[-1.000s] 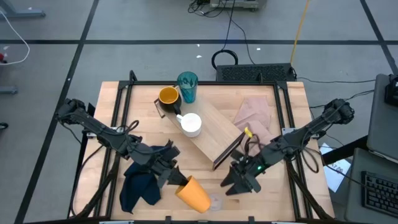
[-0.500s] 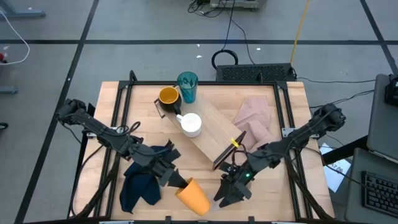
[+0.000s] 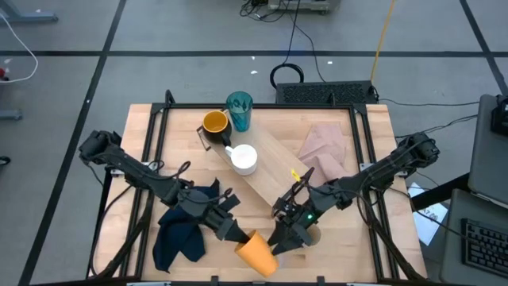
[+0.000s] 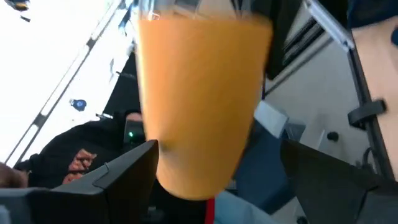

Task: Stack small to large cups/mugs on shelf
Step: Put the yellow cup on the shelf

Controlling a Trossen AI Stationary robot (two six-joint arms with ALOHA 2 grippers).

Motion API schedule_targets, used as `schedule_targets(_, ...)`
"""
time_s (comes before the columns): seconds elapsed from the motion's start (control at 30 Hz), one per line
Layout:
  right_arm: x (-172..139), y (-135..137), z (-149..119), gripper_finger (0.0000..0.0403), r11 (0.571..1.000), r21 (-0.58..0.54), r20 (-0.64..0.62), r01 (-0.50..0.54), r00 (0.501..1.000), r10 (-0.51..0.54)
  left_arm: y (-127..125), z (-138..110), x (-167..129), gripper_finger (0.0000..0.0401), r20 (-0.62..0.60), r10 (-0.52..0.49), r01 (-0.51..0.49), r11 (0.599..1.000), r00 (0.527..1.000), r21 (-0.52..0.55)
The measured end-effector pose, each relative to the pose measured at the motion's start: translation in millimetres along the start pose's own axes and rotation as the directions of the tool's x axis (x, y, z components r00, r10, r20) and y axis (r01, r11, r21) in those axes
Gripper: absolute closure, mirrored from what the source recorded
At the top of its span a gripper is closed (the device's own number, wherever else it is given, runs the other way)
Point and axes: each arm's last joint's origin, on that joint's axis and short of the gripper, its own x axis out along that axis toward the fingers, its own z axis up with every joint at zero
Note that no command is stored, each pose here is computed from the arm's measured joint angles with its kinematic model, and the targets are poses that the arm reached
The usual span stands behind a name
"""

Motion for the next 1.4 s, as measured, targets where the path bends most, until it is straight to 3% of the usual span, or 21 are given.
schedule_targets(0.4, 2, 2, -6, 0.0073, 1.0, 0.002, -0.019, -0.008, 1.0, 0.008, 6, 20, -2, 0.0397, 0.028, 0.031, -0.031, 0.999, 0.999, -0.013)
schedule_targets(1.07, 3, 2, -9, 0.0075, 1.0, 0.003, -0.039, -0.011, 0.999, 0.011, 11, 33, -1, 0.0397, 0.084, 0.05, -0.047, 0.998, 0.995, -0.044)
schedule_targets(1.4, 8, -2, -10, 0.014, 0.999, 0.015, -0.065, -0.045, 0.997, 0.045, 11, 35, -1, 0.0396, 0.048, 0.041, -0.038, 0.997, 0.998, -0.06)
